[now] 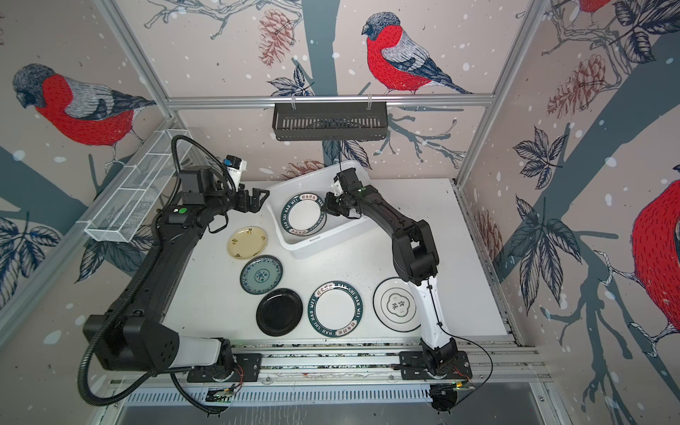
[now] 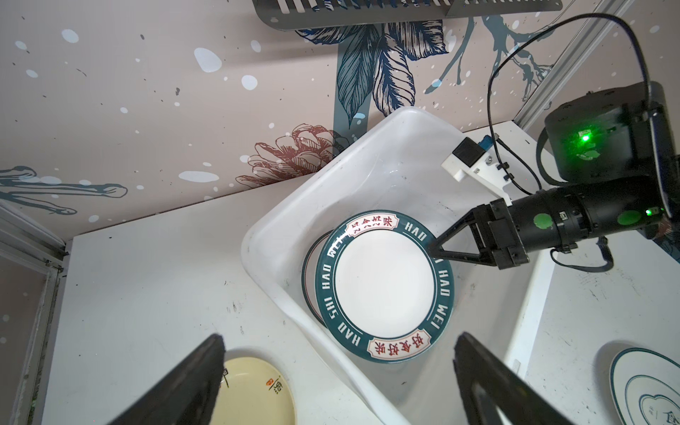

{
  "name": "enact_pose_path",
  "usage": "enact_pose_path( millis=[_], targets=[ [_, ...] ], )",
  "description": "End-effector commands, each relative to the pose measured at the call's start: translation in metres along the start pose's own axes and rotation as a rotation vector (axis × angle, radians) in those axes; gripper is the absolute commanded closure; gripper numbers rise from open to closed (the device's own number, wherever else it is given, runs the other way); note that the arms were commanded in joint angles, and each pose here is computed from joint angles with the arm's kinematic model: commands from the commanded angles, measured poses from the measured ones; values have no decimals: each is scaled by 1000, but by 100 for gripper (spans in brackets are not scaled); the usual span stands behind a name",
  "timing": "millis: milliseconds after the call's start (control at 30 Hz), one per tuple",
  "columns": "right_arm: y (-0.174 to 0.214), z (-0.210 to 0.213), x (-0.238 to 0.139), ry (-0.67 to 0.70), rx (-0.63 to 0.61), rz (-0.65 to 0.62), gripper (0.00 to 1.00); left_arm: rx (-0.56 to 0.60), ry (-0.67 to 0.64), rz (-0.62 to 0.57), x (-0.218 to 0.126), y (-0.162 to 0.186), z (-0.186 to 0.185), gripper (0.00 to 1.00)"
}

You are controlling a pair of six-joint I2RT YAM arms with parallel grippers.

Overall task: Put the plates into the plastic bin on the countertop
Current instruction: 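Lower the green-rimmed plate onto the sunburst plate in the bin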

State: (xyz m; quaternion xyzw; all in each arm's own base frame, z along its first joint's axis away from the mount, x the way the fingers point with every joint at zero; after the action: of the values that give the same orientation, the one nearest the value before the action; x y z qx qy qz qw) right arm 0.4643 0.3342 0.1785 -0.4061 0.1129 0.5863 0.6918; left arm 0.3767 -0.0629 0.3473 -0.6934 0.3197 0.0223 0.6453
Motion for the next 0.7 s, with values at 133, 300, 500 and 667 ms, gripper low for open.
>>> enact_pose_path(
  millis=[133, 300, 500, 667],
  targets=[
    [-9, -4, 15, -34, 8, 6, 100, 18, 0, -47, -5, -11, -1, 4],
    [-8, -16, 23, -25, 19, 13, 100, 27, -6, -47, -5, -12, 0, 4],
    [-10, -29, 28, -26, 45, 16, 100, 26, -10, -46, -4, -11, 1, 4],
    [-11, -39, 32, -30, 60, 22, 100, 24, -14, -47, -3, -11, 3, 4]
  ],
)
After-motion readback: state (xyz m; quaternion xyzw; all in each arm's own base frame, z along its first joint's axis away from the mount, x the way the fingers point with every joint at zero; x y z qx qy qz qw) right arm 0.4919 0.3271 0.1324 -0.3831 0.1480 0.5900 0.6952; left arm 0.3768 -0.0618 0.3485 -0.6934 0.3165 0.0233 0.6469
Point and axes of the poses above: each gripper's point midway between its finger pads, its own x axis out along the fingers, its own z axis along the line the jaws close on, y = z × x, the point moved 5 cm from there along -x, back along the fingers, and after that the axes turned 5 degrees about -x, right-handed, at the moved point
